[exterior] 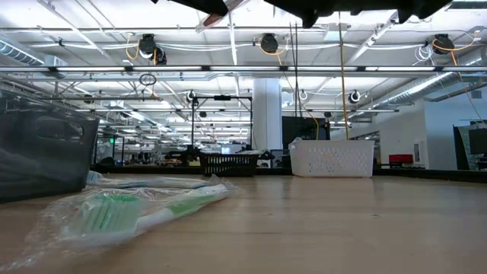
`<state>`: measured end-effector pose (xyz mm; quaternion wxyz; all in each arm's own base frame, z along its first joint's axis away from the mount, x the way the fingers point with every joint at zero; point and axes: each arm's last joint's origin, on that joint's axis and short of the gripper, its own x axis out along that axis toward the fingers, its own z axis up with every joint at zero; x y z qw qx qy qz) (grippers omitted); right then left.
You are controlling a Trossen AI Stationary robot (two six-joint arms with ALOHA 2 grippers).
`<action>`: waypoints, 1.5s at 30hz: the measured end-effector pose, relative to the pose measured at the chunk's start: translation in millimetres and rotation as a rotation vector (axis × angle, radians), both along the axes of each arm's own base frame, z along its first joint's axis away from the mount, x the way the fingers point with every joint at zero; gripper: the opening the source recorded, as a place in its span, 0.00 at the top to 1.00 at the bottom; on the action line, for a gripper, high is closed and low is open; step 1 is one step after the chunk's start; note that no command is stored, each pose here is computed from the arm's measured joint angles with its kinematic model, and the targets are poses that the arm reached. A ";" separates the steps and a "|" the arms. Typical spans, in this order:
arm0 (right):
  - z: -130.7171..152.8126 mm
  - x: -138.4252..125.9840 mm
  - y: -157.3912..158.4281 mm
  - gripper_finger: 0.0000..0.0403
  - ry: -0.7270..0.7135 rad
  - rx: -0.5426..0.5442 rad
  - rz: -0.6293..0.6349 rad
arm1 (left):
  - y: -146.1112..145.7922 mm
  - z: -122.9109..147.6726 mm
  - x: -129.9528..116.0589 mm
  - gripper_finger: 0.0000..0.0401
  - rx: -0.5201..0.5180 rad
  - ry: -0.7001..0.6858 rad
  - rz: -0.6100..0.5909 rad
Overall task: Pick & Place Toothbrushes
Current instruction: Put the orange toothbrush into the white bin
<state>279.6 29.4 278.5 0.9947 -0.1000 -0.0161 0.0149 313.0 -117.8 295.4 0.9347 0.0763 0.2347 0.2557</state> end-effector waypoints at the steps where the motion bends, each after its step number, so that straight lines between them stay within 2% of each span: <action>1: 1.5 -0.8 -0.8 0.72 -0.007 0.000 0.005 | 0.0 0.0 0.0 0.98 0.000 0.000 0.000; 6: 9.0 -3.8 -2.9 0.72 -0.056 0.008 0.041 | 0.0 0.0 0.0 0.95 -0.001 0.000 0.000; 10: 9.3 -3.8 -0.5 0.72 -0.061 0.005 0.124 | -0.2 0.0 0.1 0.98 -0.001 0.002 -0.005; 17: 11.4 -3.8 -2.6 0.72 -0.084 0.005 0.117 | -0.1 0.0 0.0 0.95 -0.001 0.002 -0.003; 22: 11.8 -3.9 -2.6 0.72 -0.090 -0.017 0.115 | -0.5 -0.1 -0.1 0.99 -0.001 0.004 -0.008; 25: 11.8 -3.9 -2.5 0.72 -0.091 -0.026 0.118 | -0.6 -0.1 -0.1 0.97 -0.002 0.004 -0.008; 29: 11.8 -4.0 -2.2 0.66 -0.091 -0.027 0.134 | -0.5 -0.1 -0.1 0.95 -0.004 0.002 -0.007; 33: 12.9 -3.9 -3.9 0.58 -0.102 -0.021 0.100 | -0.5 -0.1 -0.1 0.98 -0.002 0.004 -0.008; 37: 16.8 -4.4 -4.7 0.54 -0.142 -0.017 0.088 | -0.4 -0.1 0.0 0.96 -0.004 0.002 -0.007; 40: 16.8 -4.3 -5.3 0.54 -0.142 -0.017 0.076 | -0.5 -0.1 -0.1 0.95 -0.005 0.003 -0.008; 45: 16.1 -3.7 -6.6 0.59 -0.139 -0.016 0.073 | -0.6 -0.2 -0.1 0.98 -0.005 0.004 -0.010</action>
